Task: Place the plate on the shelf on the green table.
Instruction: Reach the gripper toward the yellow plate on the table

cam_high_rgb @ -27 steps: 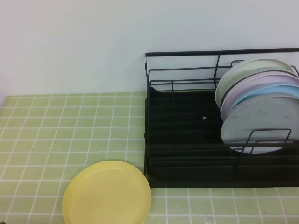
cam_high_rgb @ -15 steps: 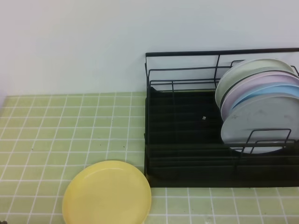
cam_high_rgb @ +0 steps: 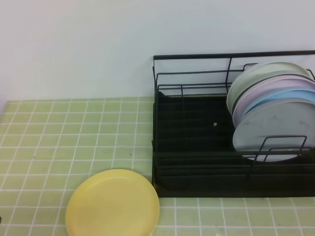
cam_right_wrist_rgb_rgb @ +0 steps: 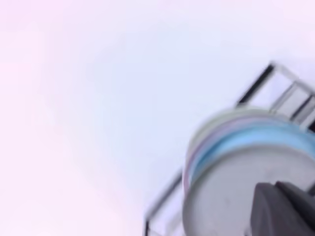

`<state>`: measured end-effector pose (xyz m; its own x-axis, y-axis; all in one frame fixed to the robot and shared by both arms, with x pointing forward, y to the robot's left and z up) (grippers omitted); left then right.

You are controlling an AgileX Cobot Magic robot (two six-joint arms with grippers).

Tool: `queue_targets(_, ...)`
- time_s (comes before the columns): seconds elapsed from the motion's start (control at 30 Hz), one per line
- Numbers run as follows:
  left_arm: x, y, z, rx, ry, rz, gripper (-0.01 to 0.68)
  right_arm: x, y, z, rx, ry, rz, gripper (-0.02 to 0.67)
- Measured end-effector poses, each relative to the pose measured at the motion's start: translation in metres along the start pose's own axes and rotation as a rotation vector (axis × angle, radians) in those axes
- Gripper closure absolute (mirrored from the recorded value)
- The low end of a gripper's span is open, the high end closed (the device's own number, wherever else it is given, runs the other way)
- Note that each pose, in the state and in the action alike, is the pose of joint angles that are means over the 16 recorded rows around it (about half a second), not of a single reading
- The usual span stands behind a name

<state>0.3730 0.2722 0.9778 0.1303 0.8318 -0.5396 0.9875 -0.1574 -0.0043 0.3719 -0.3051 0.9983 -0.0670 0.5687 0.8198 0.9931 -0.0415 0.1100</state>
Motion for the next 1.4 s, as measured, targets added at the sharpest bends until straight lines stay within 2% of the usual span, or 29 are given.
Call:
queue_targets(0.07, -0.002, 0.0, -0.003, -0.019, -0.081, 0.009, 0.673, -0.002, 0.0, -0.006, -0.037, 0.078, 0.01, 0.651)
queue_targets(0.2, -0.004, 0.0, -0.007, -0.042, -0.214, 0.028, 0.673, -0.005, -0.001, -0.013, -0.076, 0.142, 0.024, 0.651)
queue_targets(0.37, -0.009, 0.0, -0.009, -0.044, -0.324, 0.058, 0.673, -0.005, 0.0, -0.009, -0.053, 0.12, 0.021, 0.651)
queue_targets(0.47, -0.013, -0.001, -0.007, -0.029, -0.335, 0.081, 0.673, 0.0, 0.0, -0.002, -0.008, 0.077, 0.0, 0.651)
queue_targets(0.6, -0.021, -0.001, -0.002, 0.006, -0.284, 0.123, 0.673, 0.016, -0.002, 0.005, 0.054, -0.006, -0.061, 0.651)
queue_targets(0.73, -0.033, -0.003, -0.001, 0.032, -0.207, 0.178, 0.673, 0.042, -0.006, 0.006, 0.095, -0.133, -0.153, 0.651)
queue_targets(0.9, -0.049, -0.007, -0.005, 0.046, -0.062, 0.237, 0.673, 0.084, -0.015, -0.006, 0.085, -0.354, -0.281, 0.651)
queue_targets(1.07, -0.058, -0.007, -0.014, 0.059, 0.078, 0.245, 0.673, 0.12, -0.02, -0.015, 0.084, -0.578, -0.364, 0.651)
queue_targets(1.2, -0.061, -0.003, -0.022, 0.086, 0.163, 0.221, 0.673, 0.133, -0.012, -0.014, 0.146, -0.695, -0.377, 0.651)
queue_targets(1.4, -0.056, 0.012, -0.021, 0.198, 0.246, 0.163, 0.673, 0.126, 0.013, 0.004, 0.335, -0.742, -0.33, 0.651)
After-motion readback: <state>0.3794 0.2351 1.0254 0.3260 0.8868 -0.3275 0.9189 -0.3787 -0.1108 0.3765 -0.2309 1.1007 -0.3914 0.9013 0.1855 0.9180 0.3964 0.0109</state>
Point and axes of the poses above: a point on each arm's last joint axis where the gripper is mounted, y pointing out along that axis toward the gripper, x along the wrist's bending axis when the last joint is at zero, z = x × y, the point moved 8 cm from there along y, pointing out along that axis toward the gripper, and after that the axes turned 8 degrees about y, right-handed, at the moved point
